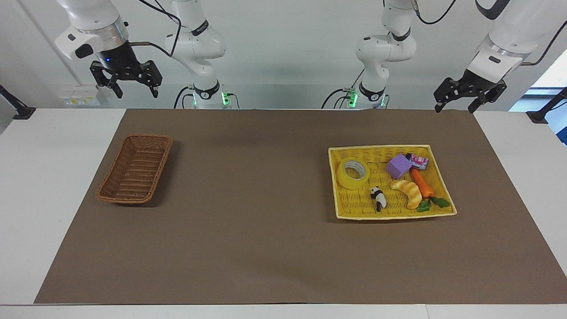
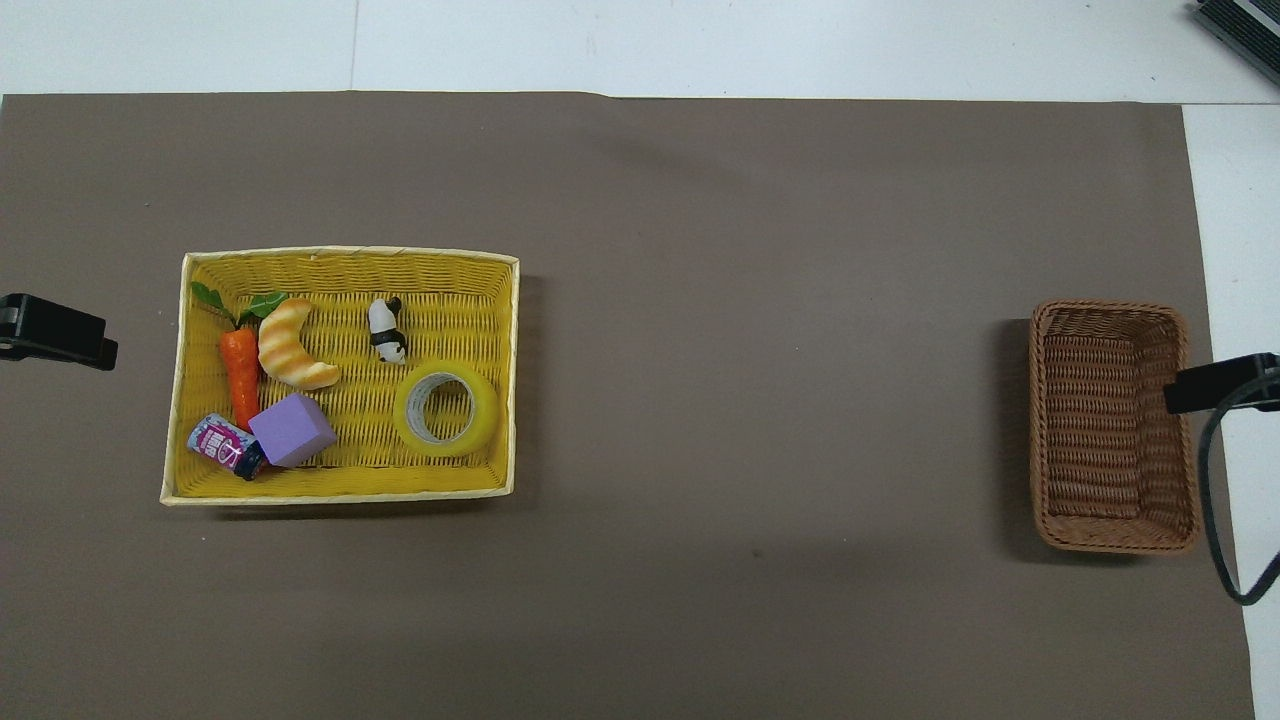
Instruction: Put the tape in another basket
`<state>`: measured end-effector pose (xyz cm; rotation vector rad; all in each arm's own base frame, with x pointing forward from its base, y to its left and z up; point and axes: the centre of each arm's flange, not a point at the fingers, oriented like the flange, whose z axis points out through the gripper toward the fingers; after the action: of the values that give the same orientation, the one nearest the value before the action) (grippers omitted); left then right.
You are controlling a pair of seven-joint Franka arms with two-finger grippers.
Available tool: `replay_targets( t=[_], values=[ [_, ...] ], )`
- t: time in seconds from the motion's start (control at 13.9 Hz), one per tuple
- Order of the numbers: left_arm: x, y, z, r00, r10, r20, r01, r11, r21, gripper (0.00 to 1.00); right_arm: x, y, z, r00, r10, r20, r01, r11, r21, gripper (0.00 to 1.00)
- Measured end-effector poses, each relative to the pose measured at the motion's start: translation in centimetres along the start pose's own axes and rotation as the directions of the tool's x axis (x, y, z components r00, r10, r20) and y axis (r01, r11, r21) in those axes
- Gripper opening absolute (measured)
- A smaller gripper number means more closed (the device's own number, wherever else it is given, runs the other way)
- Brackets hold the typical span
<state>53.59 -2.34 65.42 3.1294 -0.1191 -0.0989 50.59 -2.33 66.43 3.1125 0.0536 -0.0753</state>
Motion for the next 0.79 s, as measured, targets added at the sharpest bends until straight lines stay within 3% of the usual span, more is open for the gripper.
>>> replay_targets(
  t=[0.79],
  values=[
    [-0.96, -0.12, 0.35, 0.999, -0.003, 0.039, 0.003, 1.0, -0.001, 1.0, 0.0, 0.0, 0.0, 1.0, 0.0, 0.0, 0.0, 1.0, 0.0, 1.0]
  ],
)
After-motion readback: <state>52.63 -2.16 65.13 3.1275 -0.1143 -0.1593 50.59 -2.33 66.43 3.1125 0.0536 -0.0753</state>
